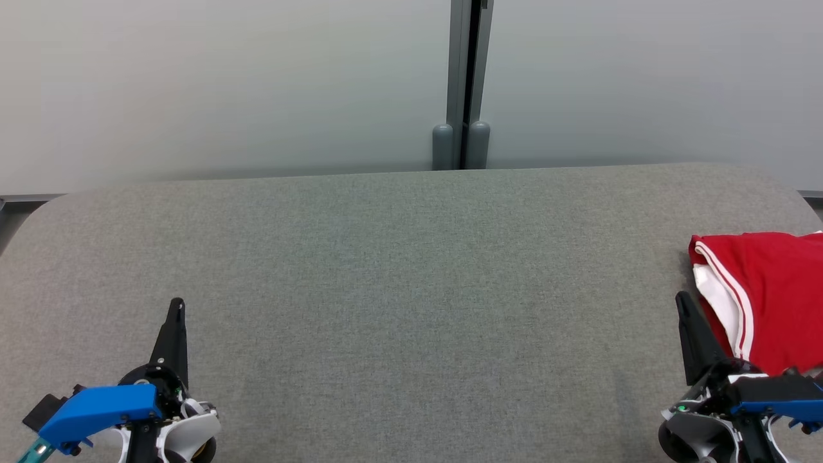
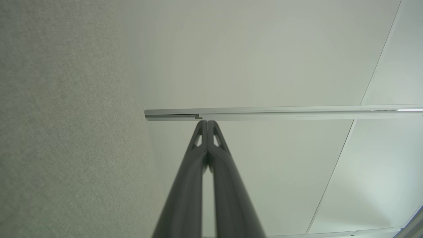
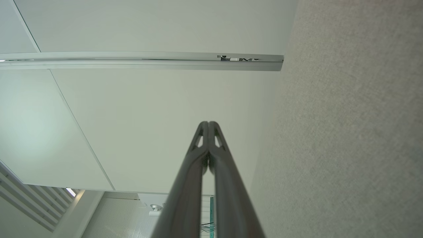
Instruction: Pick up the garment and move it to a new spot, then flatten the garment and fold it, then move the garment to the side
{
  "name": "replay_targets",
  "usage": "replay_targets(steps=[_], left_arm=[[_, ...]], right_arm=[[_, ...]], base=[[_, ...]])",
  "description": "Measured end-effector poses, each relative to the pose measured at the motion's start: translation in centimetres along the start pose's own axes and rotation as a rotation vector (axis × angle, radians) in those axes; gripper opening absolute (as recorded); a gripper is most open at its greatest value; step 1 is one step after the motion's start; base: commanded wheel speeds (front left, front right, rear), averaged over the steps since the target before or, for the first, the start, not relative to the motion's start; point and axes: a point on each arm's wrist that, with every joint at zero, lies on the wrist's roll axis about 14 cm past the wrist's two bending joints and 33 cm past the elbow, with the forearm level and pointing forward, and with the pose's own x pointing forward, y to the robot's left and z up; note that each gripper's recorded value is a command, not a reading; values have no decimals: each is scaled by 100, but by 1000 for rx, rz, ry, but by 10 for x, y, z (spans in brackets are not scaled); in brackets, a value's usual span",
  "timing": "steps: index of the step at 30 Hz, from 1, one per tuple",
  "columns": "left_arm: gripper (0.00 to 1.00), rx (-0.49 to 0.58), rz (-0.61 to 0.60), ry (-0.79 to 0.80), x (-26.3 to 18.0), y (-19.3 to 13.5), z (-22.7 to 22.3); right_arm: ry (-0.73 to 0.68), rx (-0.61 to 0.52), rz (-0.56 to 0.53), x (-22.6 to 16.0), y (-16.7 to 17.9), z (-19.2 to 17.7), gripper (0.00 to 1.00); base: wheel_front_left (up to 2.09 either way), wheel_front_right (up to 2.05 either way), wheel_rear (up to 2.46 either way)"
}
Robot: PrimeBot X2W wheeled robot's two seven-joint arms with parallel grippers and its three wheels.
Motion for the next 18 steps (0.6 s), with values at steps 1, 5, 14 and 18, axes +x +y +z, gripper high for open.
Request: replay_targets(steps=[1, 5, 14, 18], left_arm=[[0, 0, 0, 0, 0, 0, 0], [0, 0, 0, 0, 0, 0, 0], [0, 0, 0, 0, 0, 0, 0], [0, 0, 0, 0, 0, 0, 0]], right_arm=[[0, 0, 0, 0, 0, 0, 0], [0, 0, 0, 0, 0, 0, 0], [0, 0, 0, 0, 0, 0, 0], [0, 0, 0, 0, 0, 0, 0]], base=[[0, 0, 0], [0, 0, 0], [0, 0, 0], [0, 0, 0]])
